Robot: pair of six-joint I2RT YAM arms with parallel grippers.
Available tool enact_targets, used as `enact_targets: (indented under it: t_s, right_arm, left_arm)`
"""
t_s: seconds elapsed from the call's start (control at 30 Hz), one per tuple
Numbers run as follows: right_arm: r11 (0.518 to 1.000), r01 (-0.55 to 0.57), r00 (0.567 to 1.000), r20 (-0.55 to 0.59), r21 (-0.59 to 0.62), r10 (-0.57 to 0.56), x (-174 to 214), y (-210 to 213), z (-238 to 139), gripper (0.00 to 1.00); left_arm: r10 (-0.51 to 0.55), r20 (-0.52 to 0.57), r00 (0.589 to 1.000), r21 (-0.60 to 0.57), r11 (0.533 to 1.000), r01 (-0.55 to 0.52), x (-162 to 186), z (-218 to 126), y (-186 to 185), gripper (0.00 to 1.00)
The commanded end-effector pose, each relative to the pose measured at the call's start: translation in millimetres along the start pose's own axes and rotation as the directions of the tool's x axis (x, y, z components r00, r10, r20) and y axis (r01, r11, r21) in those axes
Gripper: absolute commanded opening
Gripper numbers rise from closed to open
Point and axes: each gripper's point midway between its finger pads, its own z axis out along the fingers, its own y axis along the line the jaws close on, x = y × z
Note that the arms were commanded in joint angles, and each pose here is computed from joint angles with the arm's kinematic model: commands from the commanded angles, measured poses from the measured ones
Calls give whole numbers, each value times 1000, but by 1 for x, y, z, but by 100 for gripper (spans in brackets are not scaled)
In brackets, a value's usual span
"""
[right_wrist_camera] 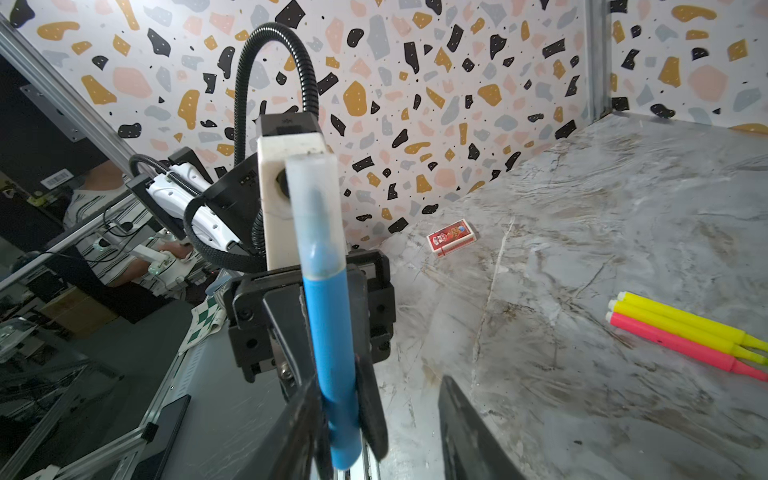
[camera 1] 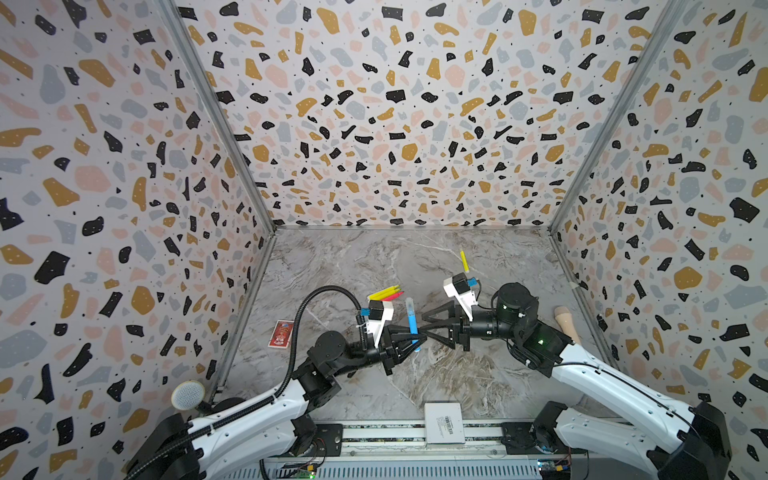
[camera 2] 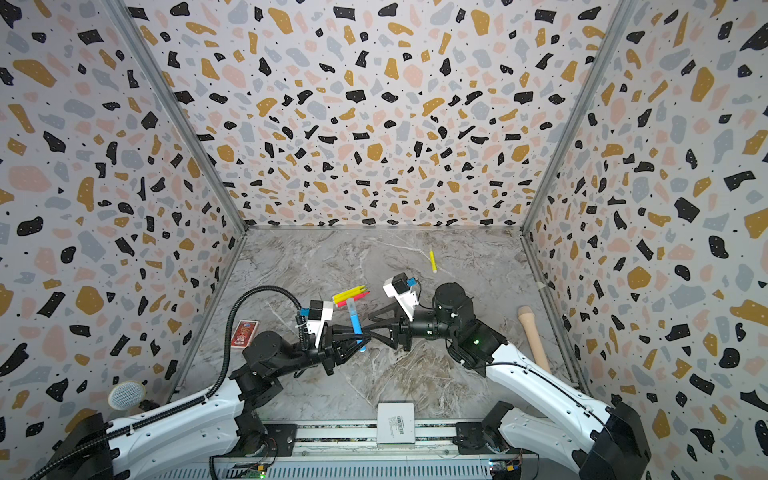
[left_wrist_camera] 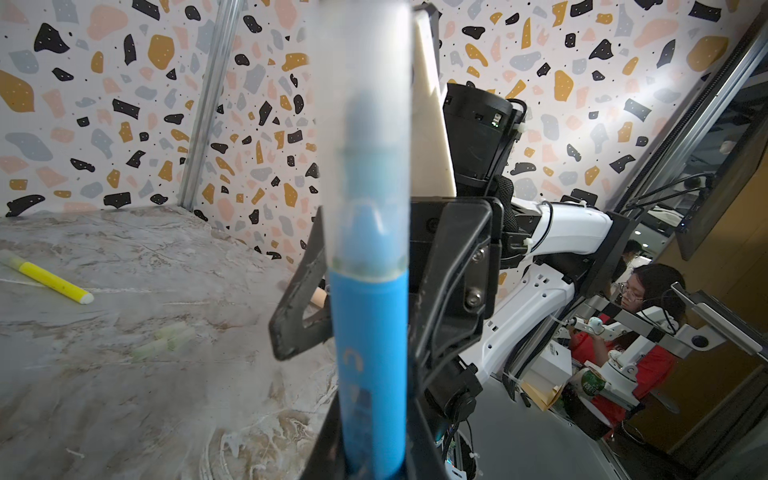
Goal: Insert the pens into the pen caps
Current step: 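Close the right gripper on the capped blue pen while the left gripper holds it, then open the left gripper and carry the capped blue pen away with the right gripper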
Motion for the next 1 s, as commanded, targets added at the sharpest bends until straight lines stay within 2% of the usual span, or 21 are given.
enact_targets:
  t_s: [0.0, 0.33, 0.5, 0.7, 0.77, 0.8, 0.83, 0.87, 0.9, 0.97]
  right_arm:
    - [991, 96, 995, 48, -95, -91, -27, 25, -2, 45]
    - [984, 85, 996, 21, -157, -82, -26, 29, 12, 36]
    - [985, 75, 997, 0, -158, -76, -20, 26, 17, 18]
    - [986, 59, 998, -22, -155, -63, -11, 24, 17, 0]
    - [988, 55, 998, -21, -143, -59, -9, 22, 17, 0]
    - [990, 53, 998, -17, -127, -56, -9, 20, 16, 0]
    - [993, 52, 998, -13, -109, -54, -10, 18, 16, 0]
    - [996, 44, 999, -12, -75, -45, -10, 12, 16, 0]
    - [999, 35, 999, -12, -31, -35, -10, 3, 15, 0]
    - [998, 5, 1000, -15, 66, -4, -11, -19, 13, 0]
  left_arm:
    - [31, 52, 998, 59, 998, -34, -17, 1, -15, 0]
    - [28, 24, 999, 59, 998, -30, -10, 7, -14, 0]
    - [35, 11, 999, 53, 998, -35, -8, 9, -12, 0]
    - [41, 2, 999, 26, 999, -41, -6, 7, -9, 0]
    - [32, -5, 999, -45, 998, -32, -5, 7, 4, 0]
    - [30, -8, 1000, -96, 995, -30, -4, 6, 13, 11]
    - [27, -12, 1000, -146, 989, -29, -3, 5, 21, 32]
    - [14, -17, 1000, -238, 971, -18, -1, 1, 38, 57]
    - [-3, -31, 1000, -338, 941, -8, 4, -4, 56, 65]
    - [-27, -47, 999, -534, 845, -2, 12, -20, 93, 69]
